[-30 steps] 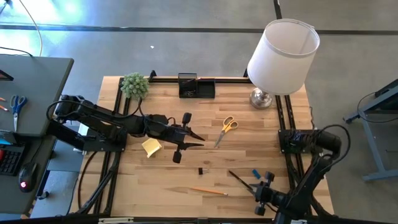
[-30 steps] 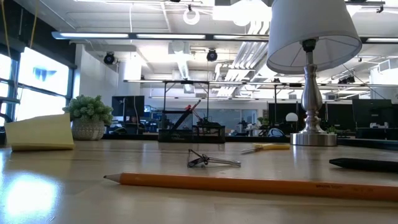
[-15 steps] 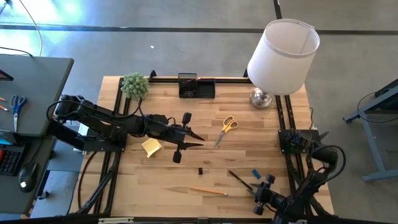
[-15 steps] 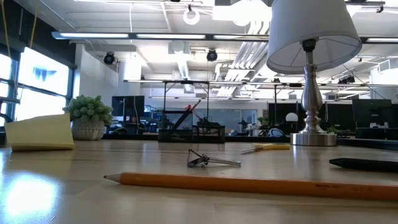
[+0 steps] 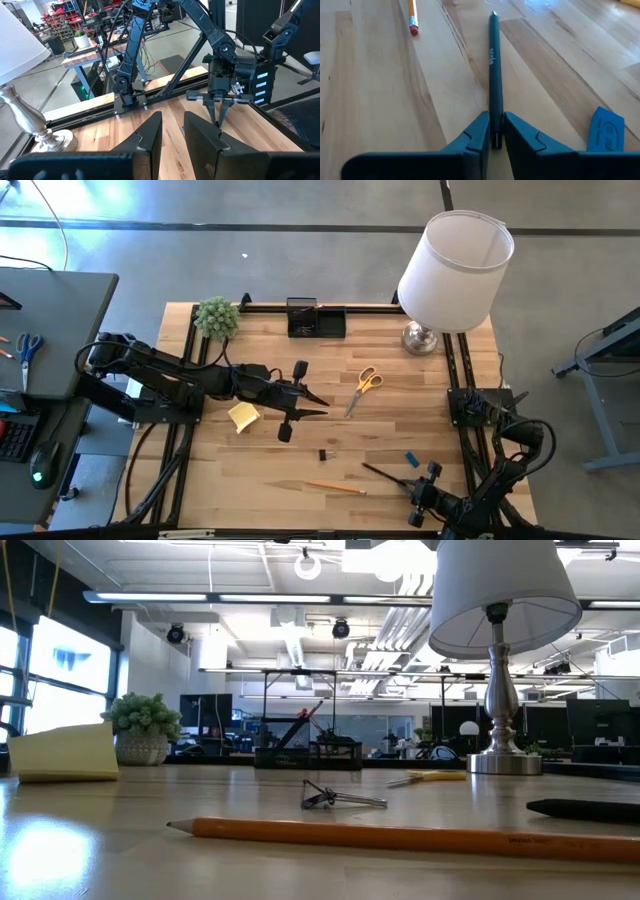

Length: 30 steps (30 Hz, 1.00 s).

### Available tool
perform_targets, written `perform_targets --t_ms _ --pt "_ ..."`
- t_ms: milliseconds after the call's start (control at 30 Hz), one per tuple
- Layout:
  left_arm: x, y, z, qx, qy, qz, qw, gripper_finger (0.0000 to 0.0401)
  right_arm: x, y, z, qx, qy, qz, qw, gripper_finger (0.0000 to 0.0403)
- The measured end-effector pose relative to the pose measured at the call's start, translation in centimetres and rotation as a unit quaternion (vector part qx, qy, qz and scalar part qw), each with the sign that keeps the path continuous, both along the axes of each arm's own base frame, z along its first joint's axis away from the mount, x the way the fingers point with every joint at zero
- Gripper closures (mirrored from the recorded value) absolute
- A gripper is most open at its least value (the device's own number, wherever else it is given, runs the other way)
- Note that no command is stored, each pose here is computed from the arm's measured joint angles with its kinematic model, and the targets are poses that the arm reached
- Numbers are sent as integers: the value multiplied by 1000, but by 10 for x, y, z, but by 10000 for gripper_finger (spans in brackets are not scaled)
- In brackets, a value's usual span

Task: Pick and place office supplies into organizer
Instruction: Put the black pen into the top left slot of the desk organizer

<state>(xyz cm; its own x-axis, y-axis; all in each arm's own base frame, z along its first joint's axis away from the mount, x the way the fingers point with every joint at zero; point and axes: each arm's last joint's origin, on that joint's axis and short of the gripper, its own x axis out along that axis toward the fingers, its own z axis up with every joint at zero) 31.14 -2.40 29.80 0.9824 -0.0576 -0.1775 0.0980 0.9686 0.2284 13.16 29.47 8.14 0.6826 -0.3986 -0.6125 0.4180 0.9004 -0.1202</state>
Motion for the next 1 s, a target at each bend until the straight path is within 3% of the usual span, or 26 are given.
perform_targets --t_ms 233,533,700,1000 --pt "0 0 0 0 0 0 1000 332 0 -3 0 -16 0 0 1000 394" --pt "0 0 3 -1 -16 -5 1000 332 15 -27 18 -98 -1 -27 995 390" --pt "0 -9 4 45 -21 7 999 332 27 -46 53 -113 57 -42 991 391" --pt "-5 -32 4 142 -19 58 988 332 51 -99 136 -48 116 -32 992 388"
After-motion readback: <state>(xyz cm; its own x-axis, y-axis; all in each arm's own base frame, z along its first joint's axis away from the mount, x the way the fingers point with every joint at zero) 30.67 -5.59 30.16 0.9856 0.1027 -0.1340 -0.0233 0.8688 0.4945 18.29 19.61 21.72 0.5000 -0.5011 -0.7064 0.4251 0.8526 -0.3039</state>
